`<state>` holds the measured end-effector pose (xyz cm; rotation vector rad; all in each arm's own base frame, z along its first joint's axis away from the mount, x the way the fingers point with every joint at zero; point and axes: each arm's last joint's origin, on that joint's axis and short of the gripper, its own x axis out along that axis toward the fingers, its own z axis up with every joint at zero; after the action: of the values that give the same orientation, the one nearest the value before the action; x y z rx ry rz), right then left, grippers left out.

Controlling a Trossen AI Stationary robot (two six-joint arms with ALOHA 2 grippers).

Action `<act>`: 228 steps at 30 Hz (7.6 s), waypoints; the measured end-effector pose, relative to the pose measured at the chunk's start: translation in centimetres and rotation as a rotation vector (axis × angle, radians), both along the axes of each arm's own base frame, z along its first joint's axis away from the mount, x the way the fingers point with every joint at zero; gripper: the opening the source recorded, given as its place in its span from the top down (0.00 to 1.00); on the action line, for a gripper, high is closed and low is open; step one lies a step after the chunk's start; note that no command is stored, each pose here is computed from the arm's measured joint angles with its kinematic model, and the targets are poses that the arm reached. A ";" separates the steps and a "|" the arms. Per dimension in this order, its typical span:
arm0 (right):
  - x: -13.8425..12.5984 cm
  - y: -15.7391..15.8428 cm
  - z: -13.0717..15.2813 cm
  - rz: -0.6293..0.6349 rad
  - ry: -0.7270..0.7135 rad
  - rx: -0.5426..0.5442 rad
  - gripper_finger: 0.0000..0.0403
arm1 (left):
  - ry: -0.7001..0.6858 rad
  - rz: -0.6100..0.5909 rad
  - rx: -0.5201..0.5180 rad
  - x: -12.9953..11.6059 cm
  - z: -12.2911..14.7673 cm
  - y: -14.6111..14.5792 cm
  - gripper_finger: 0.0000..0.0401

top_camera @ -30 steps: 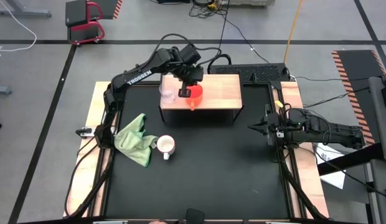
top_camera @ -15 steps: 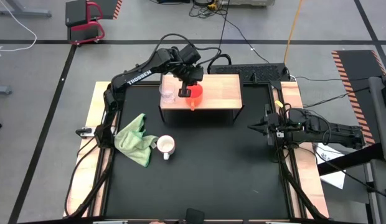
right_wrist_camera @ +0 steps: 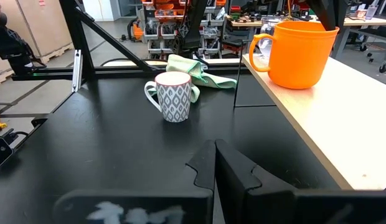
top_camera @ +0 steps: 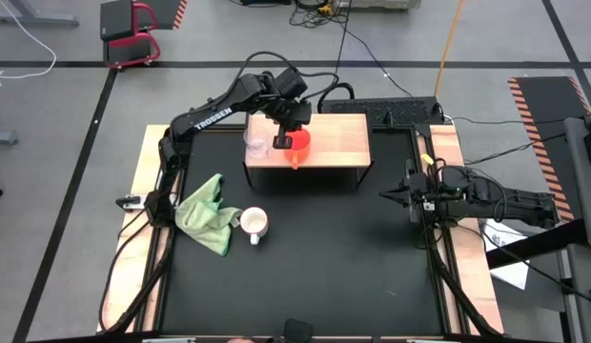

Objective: Stack small to large cups/mugs on shelf
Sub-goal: Put the orange mug on the shelf

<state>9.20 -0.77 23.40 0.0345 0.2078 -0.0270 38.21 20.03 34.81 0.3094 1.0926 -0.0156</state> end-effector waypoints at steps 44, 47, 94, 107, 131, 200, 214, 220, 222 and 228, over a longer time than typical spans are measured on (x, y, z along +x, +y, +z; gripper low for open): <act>0.0 0.0 0.0 0.000 0.003 0.001 1.00 | 0.096 0.006 0.214 1.2 -0.2 -1.9 1.00; 0.0 0.0 0.0 0.000 0.003 0.001 1.00 | 0.100 0.004 0.240 1.5 -0.2 -2.3 1.00; 0.0 0.0 -0.1 0.000 0.006 0.001 1.00 | 0.098 0.108 0.185 1.3 -0.2 -2.6 1.00; 0.0 0.0 -0.1 0.000 0.006 0.001 1.00 | 0.038 -0.145 0.046 3.4 0.4 -10.7 1.00; 0.0 0.0 -0.1 0.000 0.007 0.002 1.00 | -0.060 -0.465 -0.289 4.8 0.0 -19.7 1.00; 2.1 1.2 -1.0 0.214 0.122 -0.026 1.00 | -0.988 0.141 0.008 -24.9 -10.9 -20.2 1.00; 2.2 1.2 -1.1 0.215 0.131 -0.030 1.00 | -0.928 0.172 -0.002 -25.3 -16.5 -20.0 1.00; 2.3 1.2 -1.2 0.217 0.145 -0.031 1.00 | -0.920 0.177 0.002 -25.5 -17.9 -20.0 1.00; 2.4 1.2 -1.3 0.219 0.149 -0.039 1.00 | -0.924 0.185 0.007 -25.6 -18.1 -20.0 1.00; 2.4 1.2 -1.4 0.220 0.158 -0.041 1.00 | -0.943 0.198 -0.004 -25.8 -18.1 -19.9 1.00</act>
<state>11.62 0.43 22.03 -0.0313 0.3680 0.1861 12.45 0.09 16.70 0.1656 0.1811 0.2799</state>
